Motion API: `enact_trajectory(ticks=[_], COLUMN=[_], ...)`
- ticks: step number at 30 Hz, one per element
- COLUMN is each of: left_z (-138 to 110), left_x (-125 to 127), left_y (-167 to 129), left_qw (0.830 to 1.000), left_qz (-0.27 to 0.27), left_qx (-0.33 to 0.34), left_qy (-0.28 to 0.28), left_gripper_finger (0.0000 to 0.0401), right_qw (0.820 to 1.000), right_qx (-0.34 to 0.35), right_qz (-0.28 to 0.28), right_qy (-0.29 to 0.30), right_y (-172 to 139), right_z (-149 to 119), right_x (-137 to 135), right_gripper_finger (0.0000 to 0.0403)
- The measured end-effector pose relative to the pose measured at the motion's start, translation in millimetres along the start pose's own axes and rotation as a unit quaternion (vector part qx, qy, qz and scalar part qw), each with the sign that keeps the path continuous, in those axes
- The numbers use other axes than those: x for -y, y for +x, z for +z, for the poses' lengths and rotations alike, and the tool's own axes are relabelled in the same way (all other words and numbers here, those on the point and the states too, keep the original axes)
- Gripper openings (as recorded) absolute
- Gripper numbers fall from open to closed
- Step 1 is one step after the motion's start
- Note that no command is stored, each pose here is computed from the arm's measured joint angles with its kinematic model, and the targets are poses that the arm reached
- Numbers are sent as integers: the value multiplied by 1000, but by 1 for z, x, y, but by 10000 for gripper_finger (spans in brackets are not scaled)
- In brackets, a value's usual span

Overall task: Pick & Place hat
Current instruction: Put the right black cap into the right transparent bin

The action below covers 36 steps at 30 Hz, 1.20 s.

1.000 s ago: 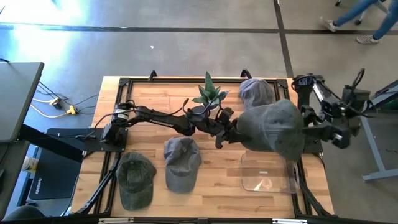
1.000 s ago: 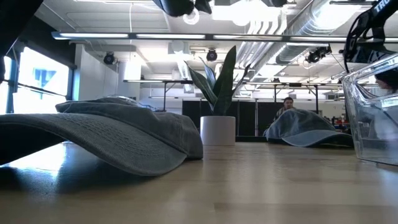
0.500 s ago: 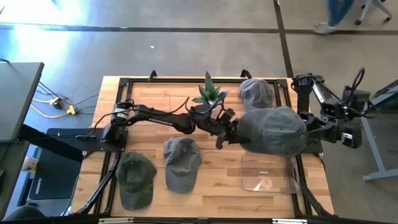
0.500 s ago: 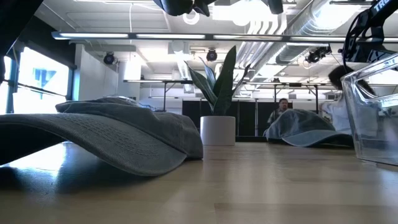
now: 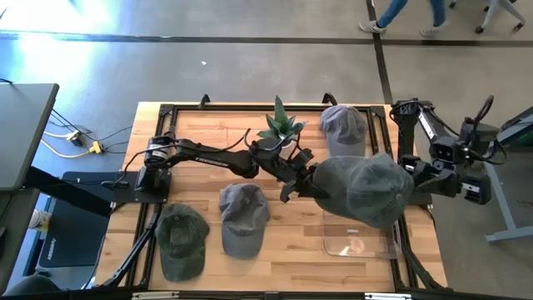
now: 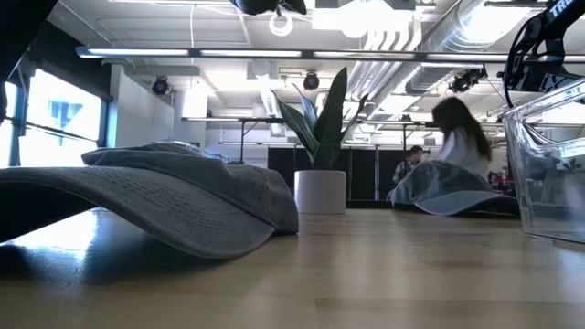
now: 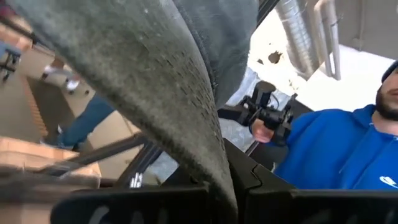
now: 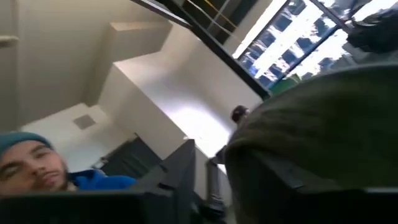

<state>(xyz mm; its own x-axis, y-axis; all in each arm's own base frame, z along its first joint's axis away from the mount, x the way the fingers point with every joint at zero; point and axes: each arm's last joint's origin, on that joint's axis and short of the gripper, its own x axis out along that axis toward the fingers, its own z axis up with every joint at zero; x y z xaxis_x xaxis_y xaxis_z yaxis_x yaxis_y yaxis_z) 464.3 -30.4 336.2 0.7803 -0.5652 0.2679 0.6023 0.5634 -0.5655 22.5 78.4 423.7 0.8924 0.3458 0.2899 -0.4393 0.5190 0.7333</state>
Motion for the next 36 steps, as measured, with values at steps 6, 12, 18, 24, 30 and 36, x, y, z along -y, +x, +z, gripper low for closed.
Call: enact_trajectory(ticks=[6, 12, 18, 24, 30, 36], left_z=[5, 16, 21, 25, 25, 25], left_x=[7, 15, 14, 18, 18, 20], left_y=[-3, -11, -18, -18, -18, -17], left_qw=[999, 994, 982, 978, 976, 982], left_qz=[40, 103, 180, 195, 203, 175], left_qx=[-16, -14, 0, 22, 32, 18], left_qy=[12, 34, 50, 65, 66, 66], left_gripper_finger=[1, 1, 0, 1, 1, 1], right_qw=[998, 988, 972, 966, 956, 964], right_qx=[-13, -5, 12, 35, 67, 82], right_qz=[-34, -132, -213, -235, -264, -231], right_qy=[-45, -83, -99, -102, -110, -99], right_y=[0, 1, 3, 8, 15, 21], right_z=[-8, -19, -28, -26, -23, -18], right_x=[3, 5, 5, 8, 14, 14], right_gripper_finger=[238, 262, 263, 246, 143, 14])
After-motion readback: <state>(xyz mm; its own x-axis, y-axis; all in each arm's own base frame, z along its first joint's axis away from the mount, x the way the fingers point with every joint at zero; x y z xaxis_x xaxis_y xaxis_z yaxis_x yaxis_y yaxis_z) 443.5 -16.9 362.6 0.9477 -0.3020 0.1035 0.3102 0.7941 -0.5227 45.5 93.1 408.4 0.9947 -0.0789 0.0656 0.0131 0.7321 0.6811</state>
